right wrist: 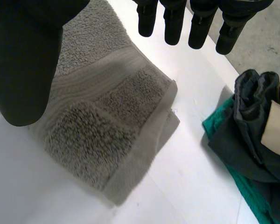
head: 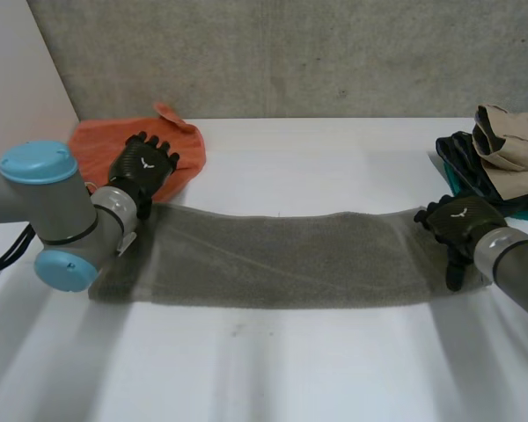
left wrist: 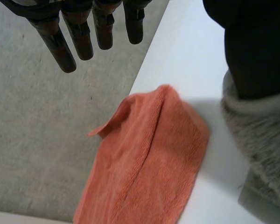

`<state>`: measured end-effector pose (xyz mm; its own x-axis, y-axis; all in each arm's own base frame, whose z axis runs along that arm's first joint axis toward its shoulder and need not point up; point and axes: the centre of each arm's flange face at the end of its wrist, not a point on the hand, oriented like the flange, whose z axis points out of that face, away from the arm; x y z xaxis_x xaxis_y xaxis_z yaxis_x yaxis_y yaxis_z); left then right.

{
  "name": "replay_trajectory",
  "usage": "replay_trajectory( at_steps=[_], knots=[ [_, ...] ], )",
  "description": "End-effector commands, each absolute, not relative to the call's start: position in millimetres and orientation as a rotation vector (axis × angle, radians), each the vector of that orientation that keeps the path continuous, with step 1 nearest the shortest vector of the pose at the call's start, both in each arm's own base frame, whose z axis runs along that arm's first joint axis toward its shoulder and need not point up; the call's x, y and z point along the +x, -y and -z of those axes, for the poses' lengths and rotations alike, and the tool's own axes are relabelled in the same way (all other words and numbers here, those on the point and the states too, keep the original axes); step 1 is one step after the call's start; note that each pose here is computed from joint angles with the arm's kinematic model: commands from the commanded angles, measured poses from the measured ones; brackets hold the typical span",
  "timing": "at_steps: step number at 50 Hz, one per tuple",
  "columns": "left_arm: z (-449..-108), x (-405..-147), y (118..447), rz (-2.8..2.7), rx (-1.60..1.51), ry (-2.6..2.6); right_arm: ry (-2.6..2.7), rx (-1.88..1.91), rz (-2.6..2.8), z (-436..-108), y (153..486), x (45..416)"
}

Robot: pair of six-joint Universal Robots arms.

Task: Fold the laundry.

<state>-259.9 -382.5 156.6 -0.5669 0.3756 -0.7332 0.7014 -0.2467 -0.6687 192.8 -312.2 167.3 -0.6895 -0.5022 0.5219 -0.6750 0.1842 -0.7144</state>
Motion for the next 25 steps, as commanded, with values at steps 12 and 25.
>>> replay_trajectory(
  at_steps=[12,25],
  knots=[
    [-145,-246,384,1.801,1.383,-1.889,2.348,1.152,-1.522,-170,311,176],
    [-168,-245,362,1.844,1.314,-2.016,2.371,1.188,-1.526,-160,308,174]
  ],
)
